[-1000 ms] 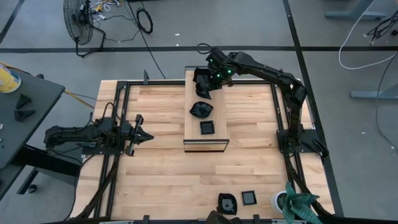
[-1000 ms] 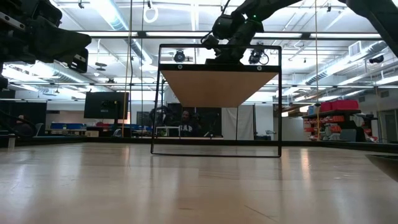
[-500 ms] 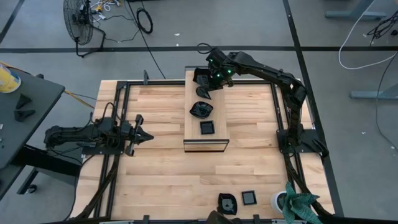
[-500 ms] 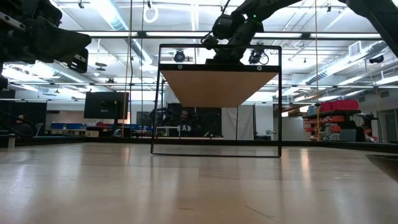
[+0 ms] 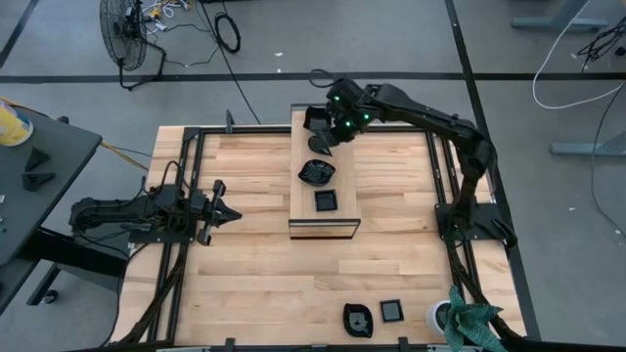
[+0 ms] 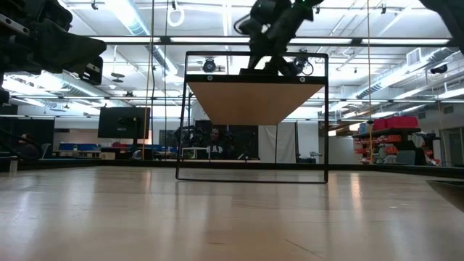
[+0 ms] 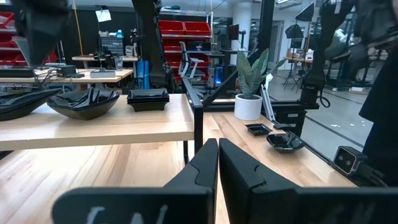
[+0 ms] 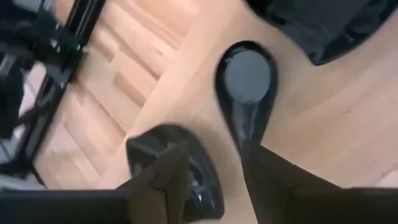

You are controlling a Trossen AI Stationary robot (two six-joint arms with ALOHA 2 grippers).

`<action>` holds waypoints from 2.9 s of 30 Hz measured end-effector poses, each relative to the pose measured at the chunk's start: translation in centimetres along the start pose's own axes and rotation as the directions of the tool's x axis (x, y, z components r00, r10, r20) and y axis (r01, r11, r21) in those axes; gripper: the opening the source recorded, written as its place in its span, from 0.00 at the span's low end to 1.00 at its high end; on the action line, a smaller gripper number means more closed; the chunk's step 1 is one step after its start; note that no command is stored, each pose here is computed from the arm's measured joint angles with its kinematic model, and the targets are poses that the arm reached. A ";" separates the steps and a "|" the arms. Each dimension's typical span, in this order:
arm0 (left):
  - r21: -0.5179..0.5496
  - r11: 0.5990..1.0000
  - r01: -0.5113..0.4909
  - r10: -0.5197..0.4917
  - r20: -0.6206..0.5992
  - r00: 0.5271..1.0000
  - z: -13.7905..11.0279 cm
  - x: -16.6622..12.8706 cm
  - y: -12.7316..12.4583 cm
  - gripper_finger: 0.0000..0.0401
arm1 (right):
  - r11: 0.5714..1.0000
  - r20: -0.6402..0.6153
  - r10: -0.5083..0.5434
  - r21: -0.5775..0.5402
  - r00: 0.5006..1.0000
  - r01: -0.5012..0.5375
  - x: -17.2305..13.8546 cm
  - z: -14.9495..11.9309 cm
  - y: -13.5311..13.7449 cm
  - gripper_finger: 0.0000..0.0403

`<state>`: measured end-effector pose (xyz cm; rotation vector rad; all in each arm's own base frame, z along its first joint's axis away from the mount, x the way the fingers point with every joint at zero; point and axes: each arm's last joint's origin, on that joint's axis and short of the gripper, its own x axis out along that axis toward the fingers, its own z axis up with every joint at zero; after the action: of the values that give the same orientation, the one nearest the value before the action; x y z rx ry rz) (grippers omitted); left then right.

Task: Pick & Place Mini shaped plates
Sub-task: Stack the square plate on top of the square plate on the shelf

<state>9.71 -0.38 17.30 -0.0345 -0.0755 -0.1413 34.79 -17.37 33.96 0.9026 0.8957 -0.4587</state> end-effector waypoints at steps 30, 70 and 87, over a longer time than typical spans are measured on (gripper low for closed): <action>0.000 1.000 0.000 0.000 0.000 1.000 0.0 0.0 0.0 0.05 | 0.689 -0.046 0.136 -0.713 0.990 -0.128 -2.5 -19.2 2.8 0.37; 0.000 1.000 0.000 0.000 0.000 1.000 0.0 0.0 0.0 0.05 | 0.378 -0.430 -0.116 -0.852 0.895 -0.361 6.5 -38.5 8.1 0.52; 0.000 1.000 0.000 0.000 0.000 1.000 0.0 0.0 0.0 0.05 | 0.517 -0.461 -0.198 -0.799 0.865 -0.307 9.2 -41.6 3.6 0.51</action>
<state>9.71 -0.38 17.29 -0.0344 -0.0754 -0.1415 22.94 19.23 15.34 0.0732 1.3889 0.3490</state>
